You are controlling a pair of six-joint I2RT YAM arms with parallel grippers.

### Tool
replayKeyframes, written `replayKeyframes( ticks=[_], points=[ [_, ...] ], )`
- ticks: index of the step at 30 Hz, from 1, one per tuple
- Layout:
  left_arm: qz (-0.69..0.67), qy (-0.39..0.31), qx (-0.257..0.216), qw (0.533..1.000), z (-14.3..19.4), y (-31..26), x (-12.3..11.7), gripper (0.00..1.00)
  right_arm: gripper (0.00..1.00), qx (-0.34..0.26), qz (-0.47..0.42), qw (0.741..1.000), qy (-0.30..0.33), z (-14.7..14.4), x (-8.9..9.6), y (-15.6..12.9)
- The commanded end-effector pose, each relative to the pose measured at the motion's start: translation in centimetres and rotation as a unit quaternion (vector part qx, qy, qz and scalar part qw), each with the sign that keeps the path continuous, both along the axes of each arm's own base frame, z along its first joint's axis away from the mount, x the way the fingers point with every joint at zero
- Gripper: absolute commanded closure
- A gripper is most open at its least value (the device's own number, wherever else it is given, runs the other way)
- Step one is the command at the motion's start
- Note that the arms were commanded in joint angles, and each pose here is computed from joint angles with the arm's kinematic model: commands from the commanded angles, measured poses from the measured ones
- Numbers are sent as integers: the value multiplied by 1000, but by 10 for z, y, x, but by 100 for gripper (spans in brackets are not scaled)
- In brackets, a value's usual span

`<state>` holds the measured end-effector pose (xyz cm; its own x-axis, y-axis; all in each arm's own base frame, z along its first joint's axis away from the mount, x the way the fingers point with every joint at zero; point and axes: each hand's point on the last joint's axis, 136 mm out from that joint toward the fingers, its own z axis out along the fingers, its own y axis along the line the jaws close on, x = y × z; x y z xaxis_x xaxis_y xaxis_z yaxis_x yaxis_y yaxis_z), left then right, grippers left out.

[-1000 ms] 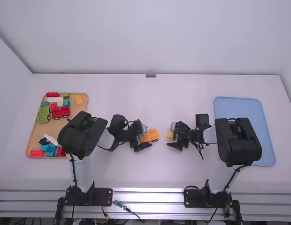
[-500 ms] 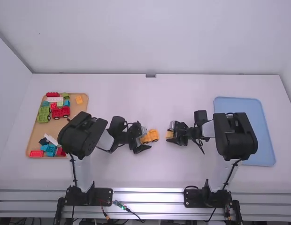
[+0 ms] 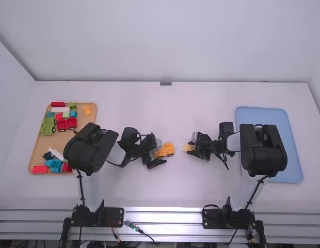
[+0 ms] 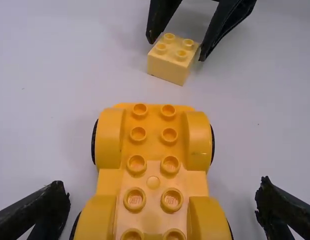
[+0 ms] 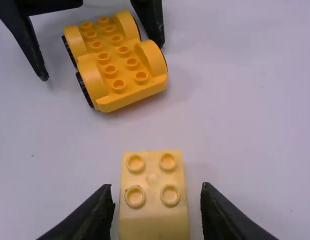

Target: Assemble lego blocks to make yellow taxi

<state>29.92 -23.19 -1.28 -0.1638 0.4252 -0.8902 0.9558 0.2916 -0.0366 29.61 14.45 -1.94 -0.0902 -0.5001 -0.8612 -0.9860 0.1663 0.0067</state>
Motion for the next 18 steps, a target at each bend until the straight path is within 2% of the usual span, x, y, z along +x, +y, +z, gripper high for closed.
replayKeyframes(
  ticks=[1,5,9,12,14,18],
  points=[
    [-12,-2,-5,1000,2,-4,-2,1,60,11,4,1000,6,1,-1,2],
    [-9,-2,-5,1000,2,-2,-1,1,66,9,4,1000,8,0,-2,2],
    [-12,-1,-3,1000,1,-4,-3,1,68,-1,6,1000,8,-3,-3,0],
    [-12,2,-2,1000,1,-5,-2,1,64,-5,1,1000,14,-5,-3,-1],
    [-13,5,-2,1000,1,-5,-1,1,52,-5,-3,1000,17,-5,-2,-1],
    [-10,9,-1,1000,0,-4,0,1,49,-5,-2,1000,16,-5,-2,-1]
  ],
)
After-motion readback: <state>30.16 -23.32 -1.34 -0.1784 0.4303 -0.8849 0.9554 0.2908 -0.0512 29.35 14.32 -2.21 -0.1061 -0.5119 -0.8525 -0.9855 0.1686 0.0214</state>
